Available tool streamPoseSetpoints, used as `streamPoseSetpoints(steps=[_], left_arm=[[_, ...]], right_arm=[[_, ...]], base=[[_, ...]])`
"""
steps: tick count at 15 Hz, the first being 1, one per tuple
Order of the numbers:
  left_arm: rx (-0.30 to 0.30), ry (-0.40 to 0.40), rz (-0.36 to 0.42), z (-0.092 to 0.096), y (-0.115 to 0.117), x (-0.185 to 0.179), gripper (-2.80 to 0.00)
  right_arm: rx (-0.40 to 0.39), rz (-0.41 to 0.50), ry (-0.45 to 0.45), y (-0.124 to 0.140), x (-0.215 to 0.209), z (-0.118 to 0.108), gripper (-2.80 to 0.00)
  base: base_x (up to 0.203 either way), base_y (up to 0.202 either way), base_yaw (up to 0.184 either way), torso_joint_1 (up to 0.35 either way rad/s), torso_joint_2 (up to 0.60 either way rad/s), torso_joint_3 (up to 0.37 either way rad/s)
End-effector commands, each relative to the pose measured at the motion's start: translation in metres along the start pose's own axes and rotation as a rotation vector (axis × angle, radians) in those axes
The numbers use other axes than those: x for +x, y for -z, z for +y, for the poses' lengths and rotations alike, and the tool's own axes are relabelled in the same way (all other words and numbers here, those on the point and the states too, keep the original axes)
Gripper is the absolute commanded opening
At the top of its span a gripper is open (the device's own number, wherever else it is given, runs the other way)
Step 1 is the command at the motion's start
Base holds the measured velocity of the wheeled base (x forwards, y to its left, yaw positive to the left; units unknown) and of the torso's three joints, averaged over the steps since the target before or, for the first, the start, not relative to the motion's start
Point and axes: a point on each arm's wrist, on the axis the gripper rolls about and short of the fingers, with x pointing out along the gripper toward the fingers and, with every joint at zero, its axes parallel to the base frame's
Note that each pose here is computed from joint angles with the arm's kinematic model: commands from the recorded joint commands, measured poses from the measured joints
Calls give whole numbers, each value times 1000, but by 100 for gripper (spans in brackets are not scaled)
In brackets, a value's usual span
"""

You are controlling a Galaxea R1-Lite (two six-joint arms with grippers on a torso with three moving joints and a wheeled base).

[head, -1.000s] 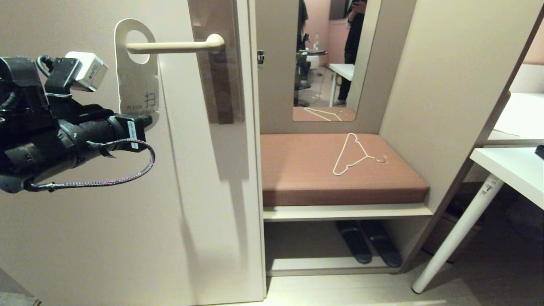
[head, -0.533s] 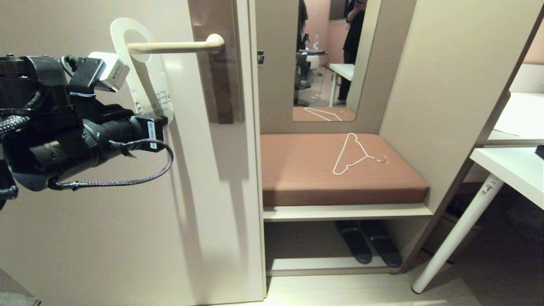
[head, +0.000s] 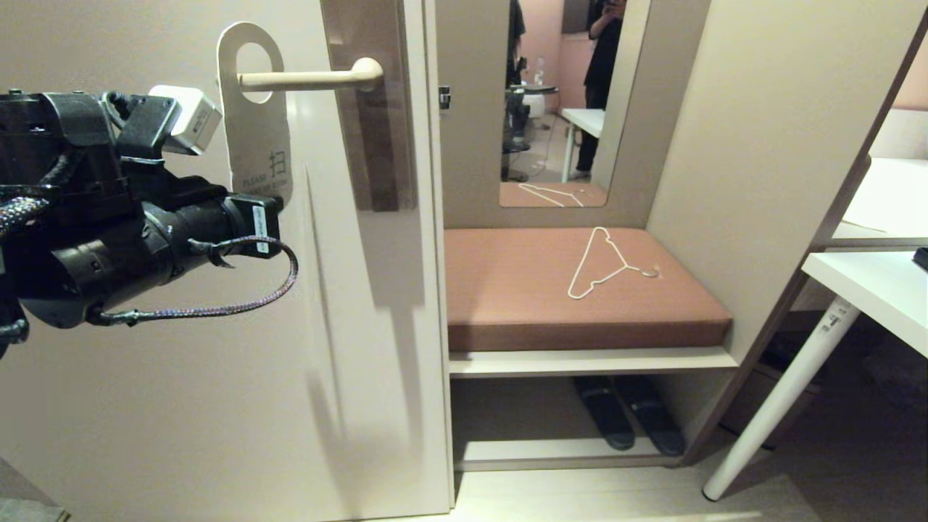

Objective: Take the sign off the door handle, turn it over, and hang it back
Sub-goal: Hang the sign back with the other side facing out

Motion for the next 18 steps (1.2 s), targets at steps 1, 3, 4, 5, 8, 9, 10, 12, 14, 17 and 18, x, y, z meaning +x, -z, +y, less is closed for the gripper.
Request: streamPoseSetpoints(steps=[1, 3, 4, 5, 8, 9, 10, 12, 14, 17, 18], left_arm=[[3, 11, -13, -7, -3, -3, -280], [8, 26, -13, -18, -3, -4, -280], [9, 32, -11, -20, -3, -4, -280], [10, 35, -11, -21, -3, -5, -280], [14, 41, -6, -23, -2, -3, -280], [15, 43, -2, -24, -1, -2, -280], [17, 50, 4, -26, 1, 0, -280], [20, 58, 12, -30, 2, 5, -280], [21, 69, 8, -35, 0, 11, -280], [28, 86, 12, -47, -1, 19, -280], [31, 92, 15, -50, 0, 19, -280]], right_arm=[[-1, 1, -1, 0, 0, 0, -280], [-1, 1, -1, 0, 0, 0, -280], [-1, 2, -1, 0, 0, 0, -280], [-1, 1, -1, 0, 0, 0, -280], [-1, 1, -1, 0, 0, 0, -280], [-1, 3, -1, 0, 0, 0, -280], [-1, 2, -1, 0, 0, 0, -280], [-1, 3, -1, 0, 0, 0, -280], [-1, 1, -1, 0, 0, 0, -280], [-1, 1, -1, 0, 0, 0, -280], [-1, 3, -1, 0, 0, 0, -280]], base=[[0, 0, 0, 0, 0, 0], [0, 0, 0, 0, 0, 0], [0, 0, 0, 0, 0, 0], [0, 0, 0, 0, 0, 0], [0, 0, 0, 0, 0, 0], [0, 0, 0, 0, 0, 0], [0, 0, 0, 0, 0, 0], [0, 0, 0, 0, 0, 0], [0, 0, 0, 0, 0, 0], [0, 0, 0, 0, 0, 0], [0, 0, 0, 0, 0, 0]])
